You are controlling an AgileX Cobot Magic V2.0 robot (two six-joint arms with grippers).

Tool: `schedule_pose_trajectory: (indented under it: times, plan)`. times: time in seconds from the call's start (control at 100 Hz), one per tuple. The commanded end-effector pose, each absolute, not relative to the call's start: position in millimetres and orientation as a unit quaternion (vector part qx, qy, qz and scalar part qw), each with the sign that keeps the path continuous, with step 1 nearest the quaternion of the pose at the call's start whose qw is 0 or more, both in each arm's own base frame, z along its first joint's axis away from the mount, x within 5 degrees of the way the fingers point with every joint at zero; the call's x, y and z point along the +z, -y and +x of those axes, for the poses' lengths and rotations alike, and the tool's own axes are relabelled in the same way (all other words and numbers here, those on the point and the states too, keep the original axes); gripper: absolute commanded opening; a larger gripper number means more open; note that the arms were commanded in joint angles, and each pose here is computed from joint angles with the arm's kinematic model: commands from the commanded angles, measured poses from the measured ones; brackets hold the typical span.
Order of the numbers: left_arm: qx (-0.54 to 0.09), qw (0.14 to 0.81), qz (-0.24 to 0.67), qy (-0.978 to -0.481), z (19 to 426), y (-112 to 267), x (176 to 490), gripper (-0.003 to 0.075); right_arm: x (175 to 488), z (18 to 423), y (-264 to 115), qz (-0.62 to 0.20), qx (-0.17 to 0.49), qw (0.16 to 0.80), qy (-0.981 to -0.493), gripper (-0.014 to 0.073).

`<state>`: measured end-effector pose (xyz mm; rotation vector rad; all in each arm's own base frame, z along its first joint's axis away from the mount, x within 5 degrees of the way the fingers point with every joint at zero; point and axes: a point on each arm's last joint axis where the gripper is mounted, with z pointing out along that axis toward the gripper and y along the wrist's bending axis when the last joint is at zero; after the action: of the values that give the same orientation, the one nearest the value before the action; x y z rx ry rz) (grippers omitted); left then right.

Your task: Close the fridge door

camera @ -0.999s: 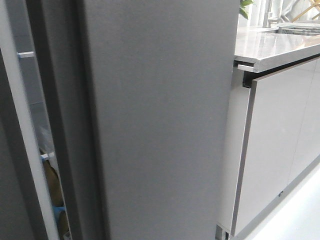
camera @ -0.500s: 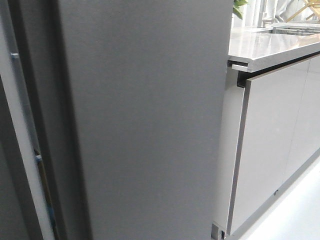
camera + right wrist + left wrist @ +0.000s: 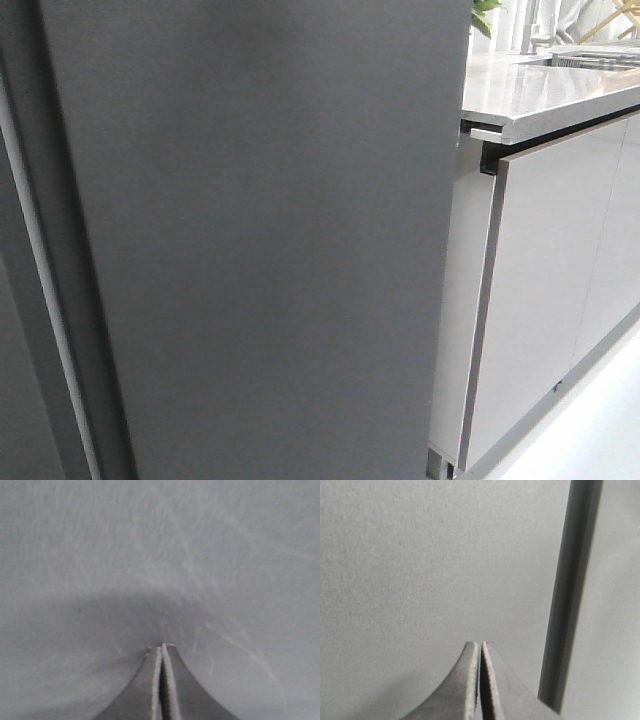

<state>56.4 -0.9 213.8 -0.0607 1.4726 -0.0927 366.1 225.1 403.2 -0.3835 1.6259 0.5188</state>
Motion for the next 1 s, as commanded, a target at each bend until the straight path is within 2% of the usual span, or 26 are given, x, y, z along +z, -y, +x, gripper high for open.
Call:
schedule_pose_trajectory:
  times: [0.0, 0.27, 0.42, 0.54, 0.7, 0.989]
  plan:
    - [-0.048, 0.749, -0.026, -0.66, 58.6, 1.3, 210.2, -0.0021, 442.9, 353.8, -215.0, -0.15, 0.228, 0.699, -0.661, -0.0076]
    - [-0.048, 0.749, -0.026, -0.66, 58.6, 1.3, 210.2, -0.0021, 452.3, 338.3, -207.3, -0.178, 0.21, 0.7, -0.659, -0.0076]
    - [-0.048, 0.749, -0.026, -0.66, 58.6, 1.3, 210.2, -0.0021, 447.9, 322.1, -189.2, -0.158, 0.202, 0.715, -0.65, -0.0076]
    - [-0.048, 0.749, -0.026, -0.66, 58.6, 1.3, 210.2, -0.0021, 439.0, 303.1, -164.1, -0.131, 0.189, 0.729, -0.644, -0.0076]
    - [-0.048, 0.749, -0.026, -0.66, 58.6, 1.3, 210.2, -0.0021, 425.5, 280.2, -126.7, -0.108, 0.165, 0.723, -0.662, -0.0076]
    - [-0.048, 0.749, -0.026, -0.66, 58.6, 1.3, 210.2, -0.0021, 421.9, 231.5, -63.2, -0.064, 0.115, 0.738, -0.662, -0.0076]
